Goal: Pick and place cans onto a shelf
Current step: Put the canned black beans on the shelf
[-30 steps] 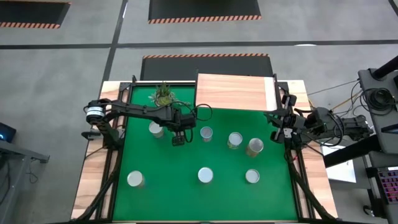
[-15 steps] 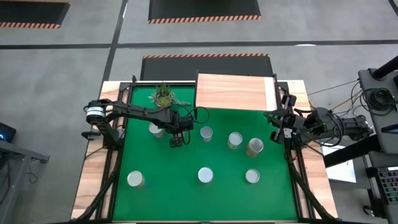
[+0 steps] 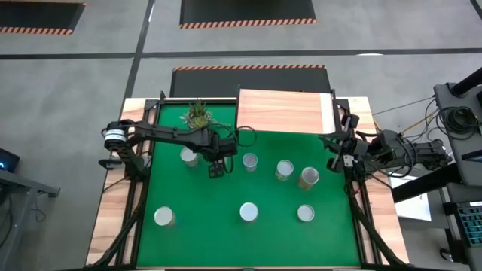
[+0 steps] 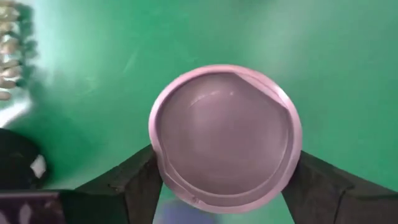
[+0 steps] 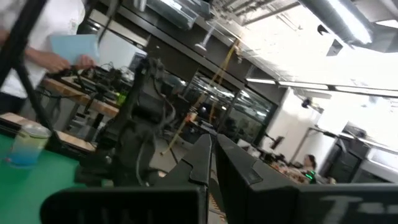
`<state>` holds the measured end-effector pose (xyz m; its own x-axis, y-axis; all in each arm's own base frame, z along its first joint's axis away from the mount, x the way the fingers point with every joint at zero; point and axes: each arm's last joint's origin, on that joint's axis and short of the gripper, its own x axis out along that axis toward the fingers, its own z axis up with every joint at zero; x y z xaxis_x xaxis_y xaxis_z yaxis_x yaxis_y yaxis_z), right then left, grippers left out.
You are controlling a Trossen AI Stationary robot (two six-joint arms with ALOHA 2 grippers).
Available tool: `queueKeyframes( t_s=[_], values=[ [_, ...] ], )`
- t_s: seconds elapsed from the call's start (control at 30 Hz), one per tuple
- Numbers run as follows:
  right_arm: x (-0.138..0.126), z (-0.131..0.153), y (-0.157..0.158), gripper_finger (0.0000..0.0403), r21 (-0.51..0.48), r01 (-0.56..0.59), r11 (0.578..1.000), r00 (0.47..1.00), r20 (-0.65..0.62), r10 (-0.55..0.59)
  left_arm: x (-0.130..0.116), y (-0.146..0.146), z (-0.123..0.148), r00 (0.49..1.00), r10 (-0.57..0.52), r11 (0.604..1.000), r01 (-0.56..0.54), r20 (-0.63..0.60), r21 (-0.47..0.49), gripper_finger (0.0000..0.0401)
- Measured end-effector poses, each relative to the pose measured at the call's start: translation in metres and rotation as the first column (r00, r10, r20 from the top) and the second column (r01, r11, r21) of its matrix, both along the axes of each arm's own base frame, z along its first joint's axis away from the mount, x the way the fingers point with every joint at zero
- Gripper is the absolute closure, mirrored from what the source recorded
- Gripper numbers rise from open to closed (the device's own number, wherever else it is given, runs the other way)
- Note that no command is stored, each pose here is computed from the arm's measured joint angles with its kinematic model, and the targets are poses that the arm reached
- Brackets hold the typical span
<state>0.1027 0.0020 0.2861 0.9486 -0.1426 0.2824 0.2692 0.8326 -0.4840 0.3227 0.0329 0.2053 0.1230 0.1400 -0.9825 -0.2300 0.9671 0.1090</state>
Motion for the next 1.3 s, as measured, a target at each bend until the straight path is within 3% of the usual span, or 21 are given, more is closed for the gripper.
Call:
queueKeyframes(
  t_s=[0.1,0.17,0.33,0.47,0.63,0.8,0.93,1.1,1.3],
  values=[
    [0.000,0.000,-0.001,0.0390,0.010,0.036,0.999,0.999,-0.005,-0.036,0.010,-0.009,0.032,0.999,0.007,0.997,-0.003,0.045,-0.073,0.0133],
    [0.000,0.000,-0.001,0.0390,0.012,0.041,0.999,0.999,-0.005,-0.041,0.018,-0.018,0.058,0.995,-0.029,0.997,0.036,0.099,-0.071,0.0126],
    [0.000,0.000,-0.001,0.0390,0.012,0.040,0.999,0.999,-0.004,-0.040,0.032,-0.024,0.124,0.947,-0.148,0.988,0.126,0.285,0.094,0.0126],
    [0.000,0.000,-0.001,0.0390,0.016,0.039,0.999,0.999,-0.003,-0.039,0.039,-0.002,0.168,0.899,-0.131,0.971,0.031,0.419,0.236,0.0127],
    [0.000,0.000,-0.001,0.0390,0.016,0.039,0.999,0.999,-0.002,-0.039,0.052,0.036,0.196,0.843,-0.048,0.968,-0.092,0.535,0.233,0.0127],
    [0.000,-0.001,-0.001,0.0390,0.014,0.040,0.999,0.999,-0.006,-0.040,0.071,0.073,0.194,0.839,0.012,0.984,-0.106,0.544,0.142,0.0127],
    [0.000,-0.001,-0.001,0.0390,0.011,0.041,0.999,0.999,-0.015,-0.040,0.090,0.093,0.168,0.896,0.056,0.988,-0.114,0.441,0.106,0.0127],
    [0.000,-0.003,-0.002,0.0390,0.006,0.062,0.998,0.998,-0.031,-0.062,0.097,0.100,0.136,0.939,0.077,0.990,-0.113,0.334,0.089,0.0127],
    [0.000,-0.003,-0.003,0.0390,0.016,0.103,0.995,0.994,-0.034,-0.102,0.101,0.102,0.125,0.954,0.086,0.986,-0.124,0.288,0.115,0.0125]
  ],
)
